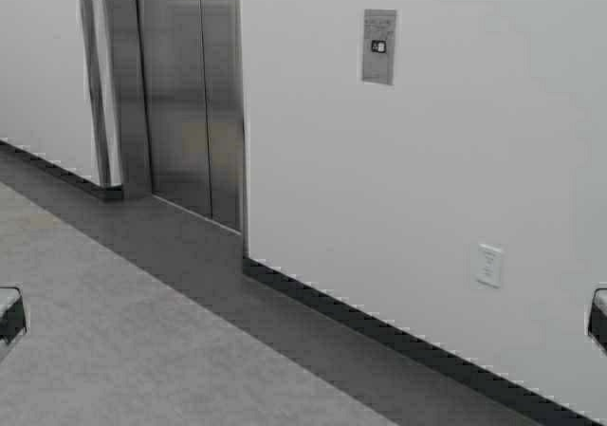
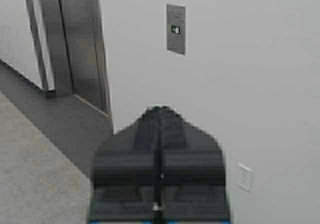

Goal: Navigate to elevator, push the call button, then enter the elevator

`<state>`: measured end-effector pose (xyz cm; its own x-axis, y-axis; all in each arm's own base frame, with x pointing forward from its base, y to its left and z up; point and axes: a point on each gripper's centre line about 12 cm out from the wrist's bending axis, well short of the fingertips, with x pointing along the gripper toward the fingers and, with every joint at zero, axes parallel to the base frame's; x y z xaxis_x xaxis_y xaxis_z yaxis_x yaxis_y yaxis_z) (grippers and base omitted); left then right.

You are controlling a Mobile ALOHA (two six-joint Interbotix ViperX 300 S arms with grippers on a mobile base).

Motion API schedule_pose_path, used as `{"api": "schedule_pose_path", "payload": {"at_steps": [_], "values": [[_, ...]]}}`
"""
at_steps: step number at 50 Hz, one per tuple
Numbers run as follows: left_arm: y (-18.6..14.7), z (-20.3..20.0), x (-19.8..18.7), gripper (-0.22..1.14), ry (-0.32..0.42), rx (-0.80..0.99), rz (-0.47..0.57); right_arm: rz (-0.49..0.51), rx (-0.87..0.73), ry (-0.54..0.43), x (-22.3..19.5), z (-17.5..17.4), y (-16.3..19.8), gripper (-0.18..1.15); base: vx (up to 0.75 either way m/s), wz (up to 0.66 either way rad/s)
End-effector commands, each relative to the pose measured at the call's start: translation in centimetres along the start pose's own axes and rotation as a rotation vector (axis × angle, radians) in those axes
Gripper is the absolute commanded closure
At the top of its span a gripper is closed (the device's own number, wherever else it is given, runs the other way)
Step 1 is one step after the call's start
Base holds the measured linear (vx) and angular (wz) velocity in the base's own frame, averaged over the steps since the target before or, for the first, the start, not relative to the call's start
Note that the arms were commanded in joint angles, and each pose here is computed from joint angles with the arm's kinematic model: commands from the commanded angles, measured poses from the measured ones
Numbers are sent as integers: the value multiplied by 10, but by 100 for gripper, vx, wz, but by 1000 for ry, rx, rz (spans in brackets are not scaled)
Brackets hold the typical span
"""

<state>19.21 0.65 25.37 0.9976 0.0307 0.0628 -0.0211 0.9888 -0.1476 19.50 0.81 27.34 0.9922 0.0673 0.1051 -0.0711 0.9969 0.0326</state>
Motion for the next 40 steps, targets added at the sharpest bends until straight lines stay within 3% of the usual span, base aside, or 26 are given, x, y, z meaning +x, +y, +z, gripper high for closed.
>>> {"api": "schedule_pose_path", "payload": {"at_steps": [1, 15, 40], "values": [[-2, 6, 3, 89, -17, 0, -9, 2, -2, -15, 4, 7, 0, 93, 54, 14], [-3, 6, 8, 89, -3, -2, -10, 4, -1, -26, 4, 11, 1, 93, 52, 16], [-7, 7, 8, 89, -6, -10, -31, -8, -41, 45, 12, 7, -1, 93, 46, 16]]}}
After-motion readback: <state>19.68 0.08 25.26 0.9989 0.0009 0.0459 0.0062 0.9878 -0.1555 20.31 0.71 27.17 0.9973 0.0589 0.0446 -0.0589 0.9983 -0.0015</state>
